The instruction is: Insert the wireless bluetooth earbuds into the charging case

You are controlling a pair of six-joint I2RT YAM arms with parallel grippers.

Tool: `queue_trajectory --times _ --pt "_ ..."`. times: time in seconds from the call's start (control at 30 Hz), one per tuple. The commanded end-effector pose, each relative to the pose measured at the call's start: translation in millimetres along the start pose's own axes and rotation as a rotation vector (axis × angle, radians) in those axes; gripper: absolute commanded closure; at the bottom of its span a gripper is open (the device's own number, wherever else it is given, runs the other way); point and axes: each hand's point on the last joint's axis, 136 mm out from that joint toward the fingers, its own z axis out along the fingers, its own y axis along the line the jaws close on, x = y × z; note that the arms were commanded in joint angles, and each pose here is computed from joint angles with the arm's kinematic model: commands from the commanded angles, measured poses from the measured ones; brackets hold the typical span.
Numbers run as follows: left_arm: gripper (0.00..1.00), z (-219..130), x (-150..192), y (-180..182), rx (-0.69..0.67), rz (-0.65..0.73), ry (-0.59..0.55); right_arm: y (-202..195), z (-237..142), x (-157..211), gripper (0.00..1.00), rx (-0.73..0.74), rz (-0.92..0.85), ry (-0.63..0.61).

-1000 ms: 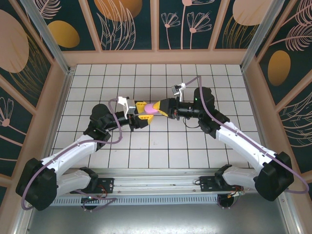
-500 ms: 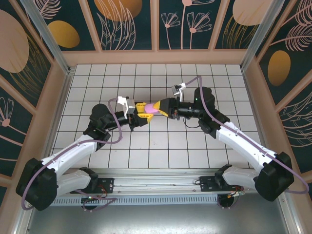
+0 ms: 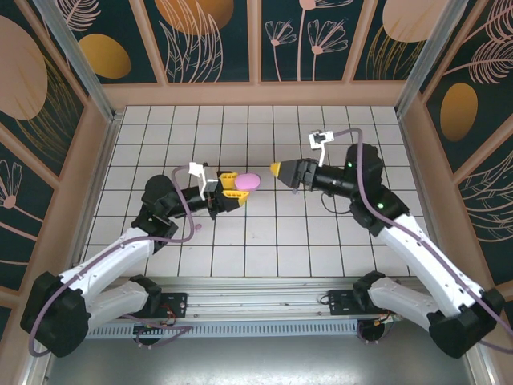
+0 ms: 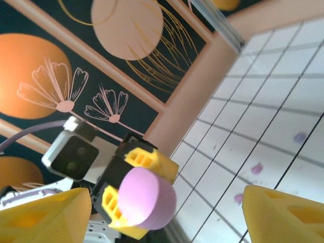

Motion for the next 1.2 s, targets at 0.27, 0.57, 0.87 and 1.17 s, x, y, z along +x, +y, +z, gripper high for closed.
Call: queue_trajectory --times 0.27,0.57,0.87,1.17 --pt "0.85 -3 -5 -14 0.068 -0.046 0.008 10 20 36 0.18 0.074 -0.511 0.149" --pt "0.86 -4 -5 -16 0.076 -0.057 0.014 15 38 47 0.18 0.02 -0.591 0.197" --pt "0.86 -3 -3 -16 0.082 -0.06 0.023 3 45 35 0.2 0.1 -0.585 0.182" --pt "0.87 -5 -6 -19 0.084 -0.056 0.016 -12 50 23 0.22 0.162 -0.536 0.175"
